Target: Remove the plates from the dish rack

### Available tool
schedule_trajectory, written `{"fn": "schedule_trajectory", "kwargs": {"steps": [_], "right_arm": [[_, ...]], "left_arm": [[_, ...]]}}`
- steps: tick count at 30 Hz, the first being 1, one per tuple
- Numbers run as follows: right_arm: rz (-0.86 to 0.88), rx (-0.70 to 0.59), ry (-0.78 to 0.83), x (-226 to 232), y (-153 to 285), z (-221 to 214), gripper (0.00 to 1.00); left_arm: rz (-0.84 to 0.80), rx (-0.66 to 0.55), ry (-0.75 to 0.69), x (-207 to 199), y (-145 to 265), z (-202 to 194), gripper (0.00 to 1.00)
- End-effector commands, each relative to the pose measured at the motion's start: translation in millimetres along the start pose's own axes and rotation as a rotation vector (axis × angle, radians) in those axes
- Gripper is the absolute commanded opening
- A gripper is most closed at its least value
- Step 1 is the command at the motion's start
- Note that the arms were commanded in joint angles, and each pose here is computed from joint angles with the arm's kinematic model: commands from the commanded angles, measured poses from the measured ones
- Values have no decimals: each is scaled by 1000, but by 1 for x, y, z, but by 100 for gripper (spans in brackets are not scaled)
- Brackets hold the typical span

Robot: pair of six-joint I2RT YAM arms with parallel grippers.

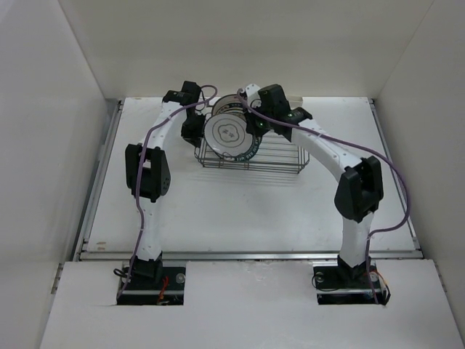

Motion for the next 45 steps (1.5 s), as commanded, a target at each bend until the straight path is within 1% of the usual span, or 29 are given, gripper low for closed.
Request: {"fn": "schedule_trajectory", "kwargs": {"steps": [1,2,4,5,6,7,9,11,12,13,15,16,17,18,19,22,23,24,25,26,27,29,32,34,36,39,43,44,45], "right_arm": [[-176,-239,-8,-20,79,69,0],[-204,-285,-7,-22,97,81,0],[-248,-298,-37,-23,115,88,0],[-250,-311,-36,-23,126,93,0],[-247,-295,-37,-20,140,90,0],[-246,-298,-48,-18,149,90,0],[-215,-299,-66,-10,169,81,0],[-193,-299,-102,-3,179,73,0],[-160,-274,-113,2,179,63,0],[-140,-279,-122,7,193,59,0],[-56,-268,-152,18,199,51,0],[-12,-236,-162,25,201,39,0],[38,-222,-184,31,200,33,0],[155,-207,-193,42,198,26,0],[233,-131,-226,52,185,3,0],[442,-61,-340,74,166,-26,0],[466,-13,-403,80,149,-48,0],[492,1,-422,86,142,-57,0],[503,-7,-437,88,140,-63,0],[504,18,-464,91,132,-77,0],[504,-10,-464,91,129,-75,0],[505,-12,-476,91,123,-76,0],[503,50,-521,92,101,-94,0],[502,89,-536,92,82,-106,0],[512,119,-548,93,72,-115,0],[501,152,-561,93,55,-125,0],[480,192,-565,92,39,-137,0],[479,200,-568,92,34,-140,0],[479,200,-568,92,34,-140,1]], "left_arm": [[-29,-12,-10,-8,12,-3,0],[-31,-22,0,-9,17,-3,0],[-32,-22,11,-9,17,-3,0],[-34,-31,22,-10,21,-3,0],[-34,-31,22,-10,21,-3,0],[-43,-28,53,-12,21,-3,0],[-74,-39,81,-16,25,-2,0],[-120,-26,129,-18,26,-1,0],[-135,-31,150,-17,26,1,0],[-147,-29,173,-13,27,2,0],[-191,-33,251,-5,29,7,0],[-203,-31,280,-2,25,10,0],[-236,-49,298,-2,32,16,0],[-241,-40,322,4,26,19,0],[-247,-56,327,2,30,23,0],[-283,-88,344,-2,30,32,0],[-304,-84,368,-4,27,34,0],[-325,-74,379,-6,25,34,0],[-353,-52,390,-8,23,33,0],[-367,-58,396,-10,23,35,0],[-373,-43,407,-10,17,32,0],[-392,-43,444,-12,12,34,0],[-414,-25,478,-14,7,32,0],[-428,-61,465,-15,13,39,0],[-374,-68,445,-10,7,40,0],[-348,-90,421,-8,15,40,0],[-288,-89,412,-2,12,33,0],[-281,-73,403,-1,9,29,0],[-271,-78,391,0,9,29,0]]}}
Point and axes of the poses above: each gripper's point midway between its finger pads, its own y axis back along the fingers, its own x axis along the line the jaws close on, z = x × y, the point moved 9 cm from there along y, back along the fingers, and after that the axes turned 7 degrees about y, right-handed, at the moved point
